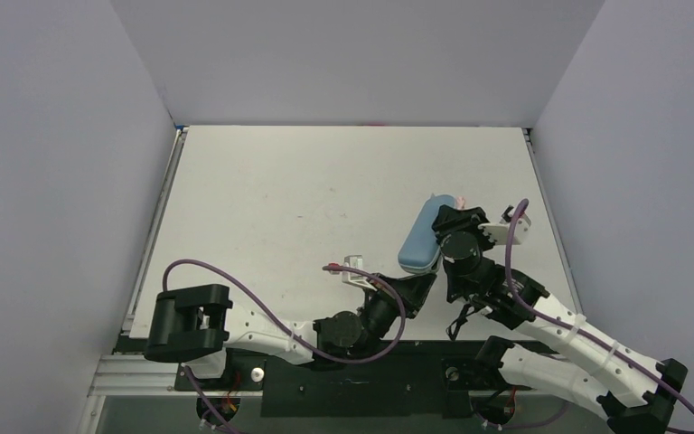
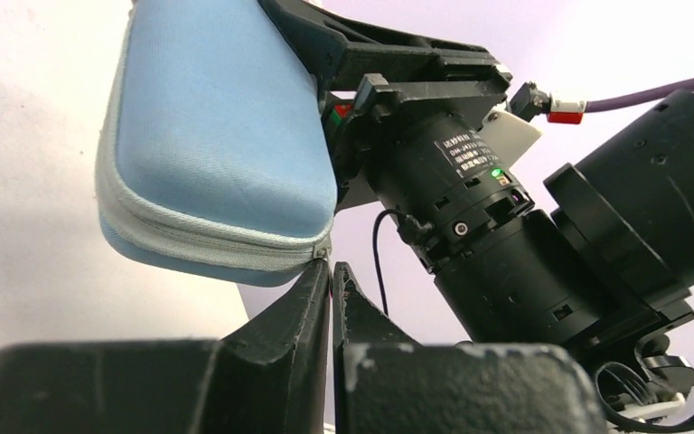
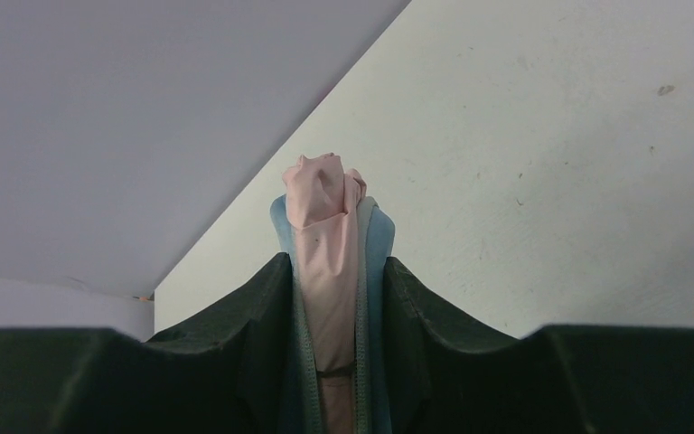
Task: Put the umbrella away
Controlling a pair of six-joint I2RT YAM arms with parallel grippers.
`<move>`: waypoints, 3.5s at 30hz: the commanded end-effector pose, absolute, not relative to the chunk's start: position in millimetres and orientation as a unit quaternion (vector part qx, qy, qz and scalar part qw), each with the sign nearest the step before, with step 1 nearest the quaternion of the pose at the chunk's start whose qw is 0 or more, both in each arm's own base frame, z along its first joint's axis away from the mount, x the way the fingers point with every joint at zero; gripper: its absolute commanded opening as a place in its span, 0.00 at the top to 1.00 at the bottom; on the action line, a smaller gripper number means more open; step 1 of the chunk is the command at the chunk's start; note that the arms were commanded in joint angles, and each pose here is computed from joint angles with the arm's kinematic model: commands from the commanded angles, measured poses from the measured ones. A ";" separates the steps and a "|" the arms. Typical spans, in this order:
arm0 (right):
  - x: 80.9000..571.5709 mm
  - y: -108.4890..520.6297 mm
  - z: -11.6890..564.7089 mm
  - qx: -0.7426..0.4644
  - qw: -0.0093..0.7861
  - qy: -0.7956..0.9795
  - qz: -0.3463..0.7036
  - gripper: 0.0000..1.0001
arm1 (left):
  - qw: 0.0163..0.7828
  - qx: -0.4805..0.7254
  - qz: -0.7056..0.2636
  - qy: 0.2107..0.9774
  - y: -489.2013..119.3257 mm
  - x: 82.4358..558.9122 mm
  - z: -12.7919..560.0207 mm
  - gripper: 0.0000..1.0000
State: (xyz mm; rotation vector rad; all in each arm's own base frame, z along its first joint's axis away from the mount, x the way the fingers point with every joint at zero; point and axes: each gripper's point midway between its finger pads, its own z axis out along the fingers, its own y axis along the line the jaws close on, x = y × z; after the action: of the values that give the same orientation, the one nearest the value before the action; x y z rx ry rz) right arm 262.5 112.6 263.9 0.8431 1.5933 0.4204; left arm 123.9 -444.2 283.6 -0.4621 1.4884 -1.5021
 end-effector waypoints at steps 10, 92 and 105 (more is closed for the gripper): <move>269.7 123.3 271.9 0.369 0.607 0.684 0.165 1.00 | 0.428 -0.219 -0.724 0.495 -484.3 98.4 386.0 1.00; 190.2 238.8 421.6 0.016 0.510 0.480 0.713 1.00 | 0.417 0.105 -0.764 0.481 -358.3 150.5 400.5 0.68; 203.6 236.6 411.8 -0.032 0.554 0.574 0.602 0.13 | 0.444 0.136 -0.703 0.539 -329.1 147.0 380.6 0.98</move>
State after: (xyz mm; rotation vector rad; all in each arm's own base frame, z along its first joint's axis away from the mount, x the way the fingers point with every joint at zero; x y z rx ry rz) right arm 207.9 249.3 391.0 0.0188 1.3738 1.5662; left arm 158.2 -352.1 348.9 0.2720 1.4430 -1.7974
